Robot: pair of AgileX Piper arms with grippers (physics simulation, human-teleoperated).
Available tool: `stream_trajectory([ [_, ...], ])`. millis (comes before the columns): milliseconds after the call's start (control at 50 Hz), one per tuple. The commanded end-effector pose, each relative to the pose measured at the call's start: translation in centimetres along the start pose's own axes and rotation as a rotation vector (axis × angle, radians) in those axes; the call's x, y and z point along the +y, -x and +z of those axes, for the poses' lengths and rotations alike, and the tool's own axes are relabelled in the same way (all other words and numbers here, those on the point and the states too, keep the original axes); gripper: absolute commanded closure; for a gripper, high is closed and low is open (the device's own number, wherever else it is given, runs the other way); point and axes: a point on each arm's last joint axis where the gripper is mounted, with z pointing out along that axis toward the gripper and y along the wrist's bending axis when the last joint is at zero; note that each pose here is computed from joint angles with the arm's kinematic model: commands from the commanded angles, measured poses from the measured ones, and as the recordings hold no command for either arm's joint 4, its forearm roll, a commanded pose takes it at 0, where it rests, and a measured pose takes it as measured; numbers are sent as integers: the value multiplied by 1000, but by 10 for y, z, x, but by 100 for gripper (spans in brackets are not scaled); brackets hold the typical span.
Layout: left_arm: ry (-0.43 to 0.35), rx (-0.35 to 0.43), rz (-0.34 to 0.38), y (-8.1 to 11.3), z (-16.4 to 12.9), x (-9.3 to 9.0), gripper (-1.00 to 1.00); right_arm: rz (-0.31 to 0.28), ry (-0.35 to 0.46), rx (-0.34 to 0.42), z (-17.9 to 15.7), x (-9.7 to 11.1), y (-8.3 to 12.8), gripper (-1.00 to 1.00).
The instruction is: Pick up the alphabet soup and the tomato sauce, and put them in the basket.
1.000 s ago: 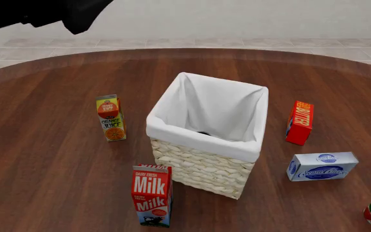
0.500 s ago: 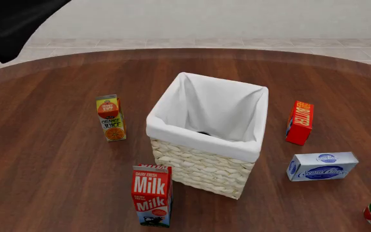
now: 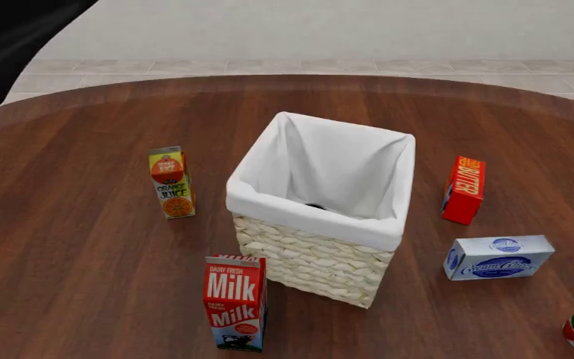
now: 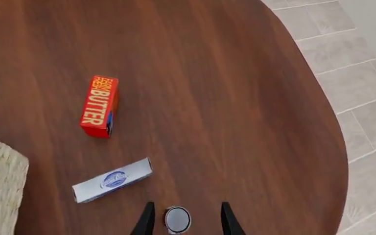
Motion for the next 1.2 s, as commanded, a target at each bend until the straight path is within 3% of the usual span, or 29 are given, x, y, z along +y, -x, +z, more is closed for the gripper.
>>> stream_trajectory([
  [20,-2,-2,-5,-1,0,0,-100,30,10,92,21,0,-14,-100],
  [120,0,-3,-7,0,-1,0,-100,14,1,117,33,-2,-23,-100],
  [560,12,-9,-14,-2,-5,2,-100,68,-19,193,72,-8,-48,-100],
  [1200,13,-2,-16,-5,-3,2,-100,86,4,258,98,0,-72,-100],
])
